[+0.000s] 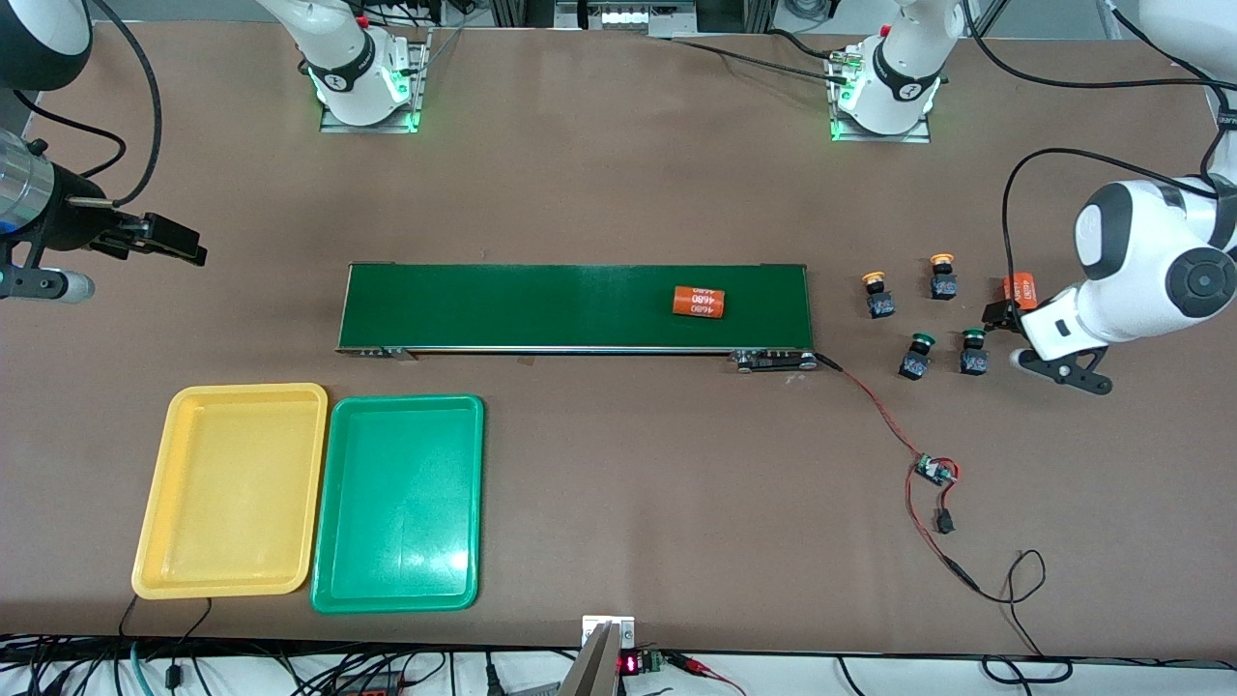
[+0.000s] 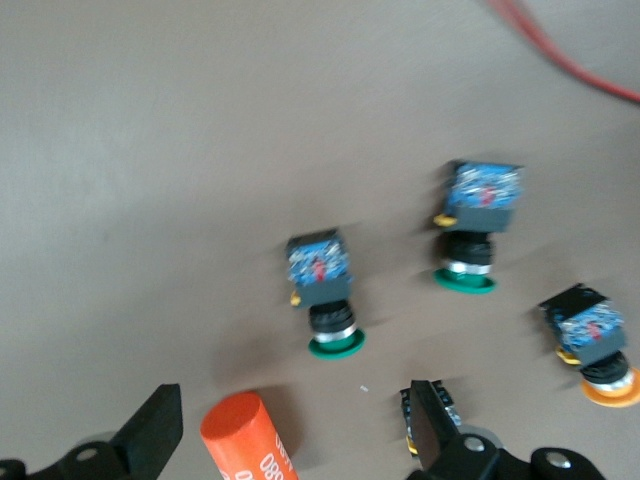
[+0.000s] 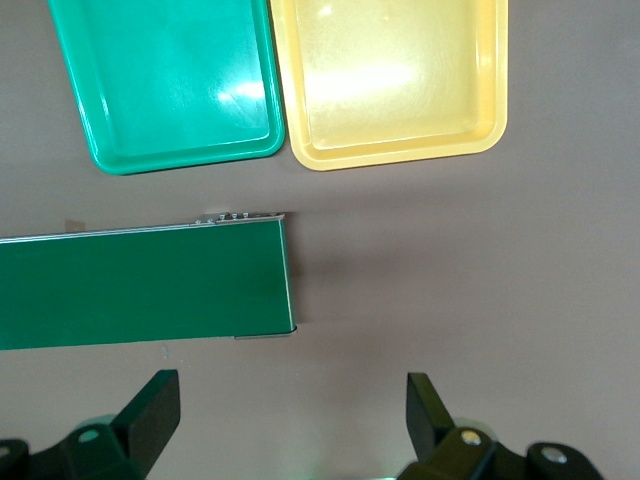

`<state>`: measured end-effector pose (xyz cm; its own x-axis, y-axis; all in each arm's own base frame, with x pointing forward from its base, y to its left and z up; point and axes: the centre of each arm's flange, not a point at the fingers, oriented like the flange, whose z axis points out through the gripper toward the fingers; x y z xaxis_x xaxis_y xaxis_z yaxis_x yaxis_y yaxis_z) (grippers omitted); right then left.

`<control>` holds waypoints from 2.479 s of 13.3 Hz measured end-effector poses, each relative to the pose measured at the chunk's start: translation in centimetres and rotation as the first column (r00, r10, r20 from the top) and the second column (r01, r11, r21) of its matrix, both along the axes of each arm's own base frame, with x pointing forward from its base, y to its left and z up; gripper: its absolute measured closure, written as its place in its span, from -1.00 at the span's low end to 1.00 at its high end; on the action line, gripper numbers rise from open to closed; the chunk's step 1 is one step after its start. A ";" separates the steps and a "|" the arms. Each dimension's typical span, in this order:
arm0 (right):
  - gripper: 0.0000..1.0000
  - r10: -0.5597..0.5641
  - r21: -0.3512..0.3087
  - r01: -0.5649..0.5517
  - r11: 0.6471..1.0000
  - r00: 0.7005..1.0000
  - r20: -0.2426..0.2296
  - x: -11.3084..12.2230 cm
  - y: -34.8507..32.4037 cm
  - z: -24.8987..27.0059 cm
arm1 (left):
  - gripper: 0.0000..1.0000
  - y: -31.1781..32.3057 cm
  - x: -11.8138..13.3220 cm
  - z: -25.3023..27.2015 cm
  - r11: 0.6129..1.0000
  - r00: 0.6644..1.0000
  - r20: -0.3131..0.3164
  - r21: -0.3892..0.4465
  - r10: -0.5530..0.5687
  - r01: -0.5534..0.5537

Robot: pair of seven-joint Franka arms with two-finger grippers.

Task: Sort buttons by color to trays
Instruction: 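Grasp the second orange cylinder with the left gripper, then carry the second cylinder onto the belt and release it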

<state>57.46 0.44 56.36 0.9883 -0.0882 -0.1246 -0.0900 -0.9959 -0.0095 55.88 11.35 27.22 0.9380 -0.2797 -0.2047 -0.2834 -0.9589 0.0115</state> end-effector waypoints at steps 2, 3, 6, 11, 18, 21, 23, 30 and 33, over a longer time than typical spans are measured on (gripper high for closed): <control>-1.00 -0.012 0.000 0.012 1.000 1.000 0.000 0.0 -0.7 0.0 | -1.00 3.3 -1.4 -1.3 0.997 0.996 -0.025 -0.003 0.081 -0.081; -1.00 -0.017 0.000 0.017 1.000 1.000 0.000 0.0 -1.0 0.0 | -1.00 4.7 -2.3 -2.1 0.994 0.993 -0.042 -0.007 0.110 -0.110; -1.00 -0.019 0.000 0.019 1.000 1.000 0.000 0.0 -1.1 0.0 | -1.00 6.7 -4.9 -5.0 0.987 0.986 -0.063 -0.022 0.158 -0.159; -1.00 -0.019 0.000 0.019 1.000 1.000 0.000 0.0 -1.1 0.0 | -1.00 7.4 -7.7 -7.7 0.983 0.979 -0.098 -0.028 0.177 -0.181; -1.00 -0.019 0.000 0.019 1.000 1.000 0.000 0.0 -1.1 0.0 | -0.77 8.1 -8.1 -9.3 0.987 0.983 -0.091 -0.014 0.159 -0.161; -1.00 -0.019 0.000 0.019 1.000 1.000 0.000 0.0 -1.1 0.0 | -0.02 8.3 -8.3 -9.8 0.986 0.982 -0.100 -0.016 0.163 -0.166; -1.00 -0.018 0.000 0.018 1.000 1.000 0.000 0.0 -1.1 0.0 | 0.00 8.4 -8.0 -9.3 0.986 0.982 -0.094 -0.012 0.163 -0.165; -1.00 -0.019 0.000 0.019 1.000 1.000 0.000 0.0 -1.1 0.0 | 0.00 -4.4 0.7 4.6 0.968 0.969 -0.006 0.045 -0.247 0.248; -1.00 -0.019 0.000 0.019 1.000 1.000 0.000 0.0 -1.1 0.0 | 0.00 -13.6 1.0 5.3 0.876 0.876 0.013 -0.012 -0.483 0.483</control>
